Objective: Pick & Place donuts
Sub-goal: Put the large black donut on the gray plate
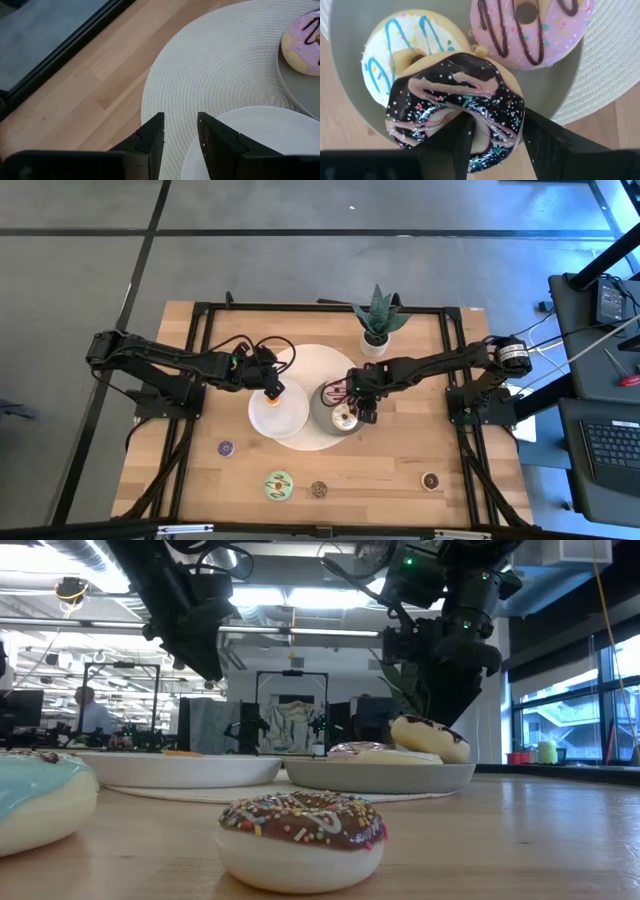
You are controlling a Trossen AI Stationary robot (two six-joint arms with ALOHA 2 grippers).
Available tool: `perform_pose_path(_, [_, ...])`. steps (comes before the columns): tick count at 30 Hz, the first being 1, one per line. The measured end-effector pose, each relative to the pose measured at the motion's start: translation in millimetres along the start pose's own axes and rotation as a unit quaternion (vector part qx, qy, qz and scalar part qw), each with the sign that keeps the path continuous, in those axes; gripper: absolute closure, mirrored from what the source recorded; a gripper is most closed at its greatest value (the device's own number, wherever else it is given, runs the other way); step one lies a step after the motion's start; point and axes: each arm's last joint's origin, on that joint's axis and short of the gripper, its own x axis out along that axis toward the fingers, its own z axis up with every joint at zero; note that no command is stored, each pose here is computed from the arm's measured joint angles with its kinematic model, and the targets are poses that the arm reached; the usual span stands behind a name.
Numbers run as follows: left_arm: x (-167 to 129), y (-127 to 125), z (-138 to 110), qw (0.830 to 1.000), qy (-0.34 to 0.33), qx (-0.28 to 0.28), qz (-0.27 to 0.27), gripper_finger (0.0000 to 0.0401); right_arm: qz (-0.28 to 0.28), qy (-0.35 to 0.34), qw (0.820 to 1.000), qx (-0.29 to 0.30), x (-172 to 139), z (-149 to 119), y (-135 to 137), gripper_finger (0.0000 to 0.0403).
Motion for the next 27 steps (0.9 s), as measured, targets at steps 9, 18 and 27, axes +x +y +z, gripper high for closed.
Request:
perform_pose_path(9, [0.0,0.0,0.0,1.0,0.0,0.0,0.0,0.0287,0.001,-0.008,1.0,0.0,0.0,1.6,0.2,0.0238])
perform_pose_path(18, [0.0,0.0,0.1,1.0,-0.001,0.0,0.001,0.0287,0.0,-0.001,1.0,0.0,-0.1,0.4,0.1,0.0238])
perform_pose_path(27, [-0.1,0.4,0.5,1.0,-0.008,0.0,0.009,0.0286,0.003,0.003,1.0,0.009,-0.1,-0.4,0.2,0.0236])
